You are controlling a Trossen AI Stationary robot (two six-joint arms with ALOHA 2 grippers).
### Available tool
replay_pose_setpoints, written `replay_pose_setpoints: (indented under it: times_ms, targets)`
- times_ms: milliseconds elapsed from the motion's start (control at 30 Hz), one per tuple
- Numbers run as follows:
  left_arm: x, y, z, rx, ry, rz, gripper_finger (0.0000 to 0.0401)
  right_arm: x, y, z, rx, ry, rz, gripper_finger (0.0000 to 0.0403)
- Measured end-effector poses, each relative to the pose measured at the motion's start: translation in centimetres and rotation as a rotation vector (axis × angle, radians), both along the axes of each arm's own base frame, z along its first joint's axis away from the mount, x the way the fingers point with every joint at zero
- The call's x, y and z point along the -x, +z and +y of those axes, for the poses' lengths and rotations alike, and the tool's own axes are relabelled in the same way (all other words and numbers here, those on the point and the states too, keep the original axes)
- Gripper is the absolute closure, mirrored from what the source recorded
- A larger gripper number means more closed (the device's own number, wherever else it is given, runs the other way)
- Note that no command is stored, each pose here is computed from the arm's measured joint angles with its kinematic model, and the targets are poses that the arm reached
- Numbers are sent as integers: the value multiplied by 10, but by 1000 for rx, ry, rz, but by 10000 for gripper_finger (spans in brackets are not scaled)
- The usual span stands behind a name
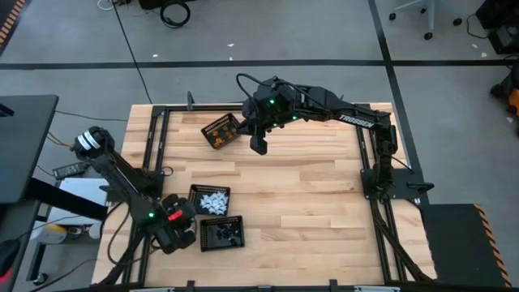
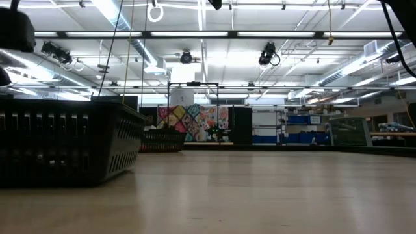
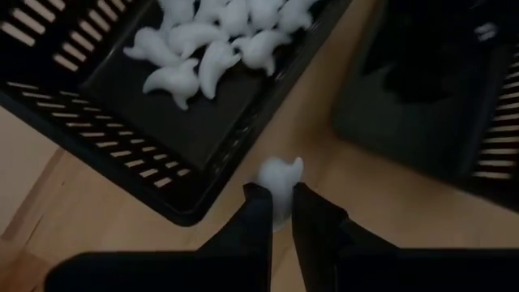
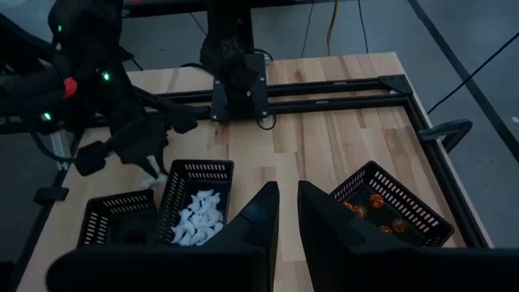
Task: Sort Halloween decoration
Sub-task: Put the white toy into the middle black bin
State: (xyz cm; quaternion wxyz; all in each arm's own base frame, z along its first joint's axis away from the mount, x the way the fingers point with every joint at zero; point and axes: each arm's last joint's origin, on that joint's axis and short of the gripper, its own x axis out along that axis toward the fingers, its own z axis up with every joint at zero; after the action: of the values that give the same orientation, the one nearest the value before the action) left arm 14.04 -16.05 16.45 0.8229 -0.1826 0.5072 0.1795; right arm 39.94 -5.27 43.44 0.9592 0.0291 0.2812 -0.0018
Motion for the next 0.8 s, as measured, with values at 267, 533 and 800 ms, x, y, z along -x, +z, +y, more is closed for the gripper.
replay_pose_setpoints:
  times_ms: [267, 533, 800]
  targets:
    - [6, 28, 8, 94, -37, -100, 360, 0, 0, 0, 13, -4, 0, 349]
    - [7, 38, 23, 48, -25, -127, 360, 0, 1, -1, 20, -10, -7, 349]
    - [-11, 20, 55, -18, 65, -56, 360, -1, 2, -1, 22, -10, -28, 349]
